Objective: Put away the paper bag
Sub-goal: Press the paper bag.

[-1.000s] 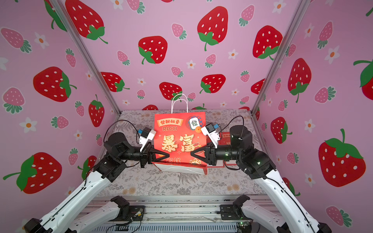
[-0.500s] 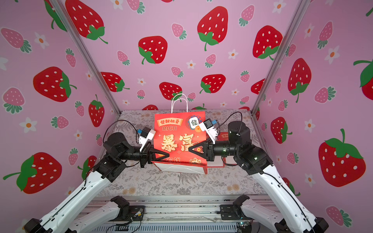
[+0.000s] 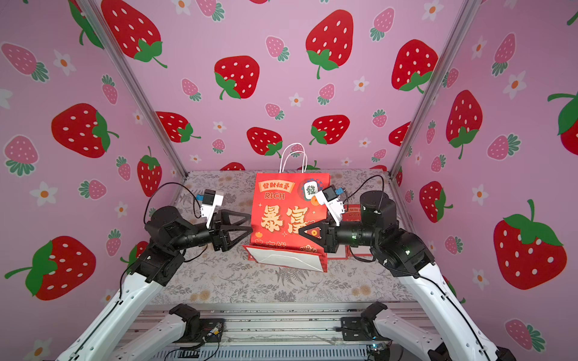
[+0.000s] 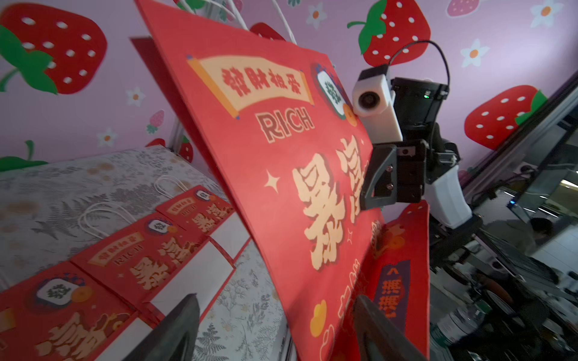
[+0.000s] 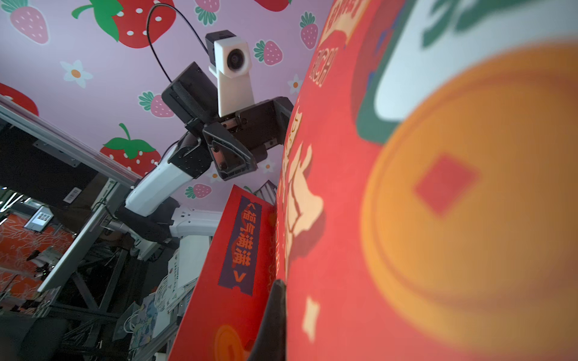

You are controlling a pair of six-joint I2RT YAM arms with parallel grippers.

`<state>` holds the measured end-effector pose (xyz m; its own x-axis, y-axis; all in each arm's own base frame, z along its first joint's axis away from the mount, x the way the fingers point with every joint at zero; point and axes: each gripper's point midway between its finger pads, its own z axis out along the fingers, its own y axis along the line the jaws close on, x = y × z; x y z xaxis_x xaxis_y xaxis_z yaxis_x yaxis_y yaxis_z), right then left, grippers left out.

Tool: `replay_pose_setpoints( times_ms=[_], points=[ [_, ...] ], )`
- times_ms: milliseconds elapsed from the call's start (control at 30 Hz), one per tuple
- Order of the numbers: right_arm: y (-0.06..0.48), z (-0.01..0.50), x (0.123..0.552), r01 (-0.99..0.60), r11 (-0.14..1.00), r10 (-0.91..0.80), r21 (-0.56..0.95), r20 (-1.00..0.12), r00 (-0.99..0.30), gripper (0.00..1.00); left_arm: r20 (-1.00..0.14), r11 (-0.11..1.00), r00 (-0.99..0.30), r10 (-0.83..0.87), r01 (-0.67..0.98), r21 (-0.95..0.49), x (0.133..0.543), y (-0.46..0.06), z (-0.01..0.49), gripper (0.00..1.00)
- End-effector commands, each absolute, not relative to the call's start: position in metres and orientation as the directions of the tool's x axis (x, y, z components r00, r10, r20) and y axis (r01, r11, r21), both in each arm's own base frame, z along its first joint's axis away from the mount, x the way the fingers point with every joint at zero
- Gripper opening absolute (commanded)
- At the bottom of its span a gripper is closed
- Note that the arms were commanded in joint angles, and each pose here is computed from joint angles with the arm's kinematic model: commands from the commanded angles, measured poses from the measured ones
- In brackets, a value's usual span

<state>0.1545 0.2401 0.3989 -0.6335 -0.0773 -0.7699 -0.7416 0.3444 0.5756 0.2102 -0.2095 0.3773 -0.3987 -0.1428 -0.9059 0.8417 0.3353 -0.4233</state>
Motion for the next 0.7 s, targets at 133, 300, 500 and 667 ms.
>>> replay_pose_setpoints(
  times_ms=[133,300,500,667],
  points=[
    [0.210,0.401,0.191,-0.656,0.590,-0.016,0.469,-0.806,-0.591,0.00,-0.916,0.493,-0.279,-0.290,0.776,-0.392,0.221,-0.170,0.397,0.89],
    [0.206,0.407,0.213,-0.601,0.646,0.041,0.470,-0.808,-0.587,0.00,-0.896,0.399,-0.346,-0.280,0.807,-0.436,0.227,-0.181,0.389,0.97],
    [0.215,0.422,0.227,-0.604,0.607,0.107,0.517,-0.806,-0.582,0.00,-0.881,0.292,-0.397,-0.259,0.837,-0.463,0.230,-0.195,0.377,0.99],
    [0.233,0.432,0.232,-0.635,0.526,0.129,0.566,-0.791,-0.598,0.00,-0.883,0.253,-0.418,-0.215,0.849,-0.463,0.229,-0.207,0.369,0.99]
  ],
)
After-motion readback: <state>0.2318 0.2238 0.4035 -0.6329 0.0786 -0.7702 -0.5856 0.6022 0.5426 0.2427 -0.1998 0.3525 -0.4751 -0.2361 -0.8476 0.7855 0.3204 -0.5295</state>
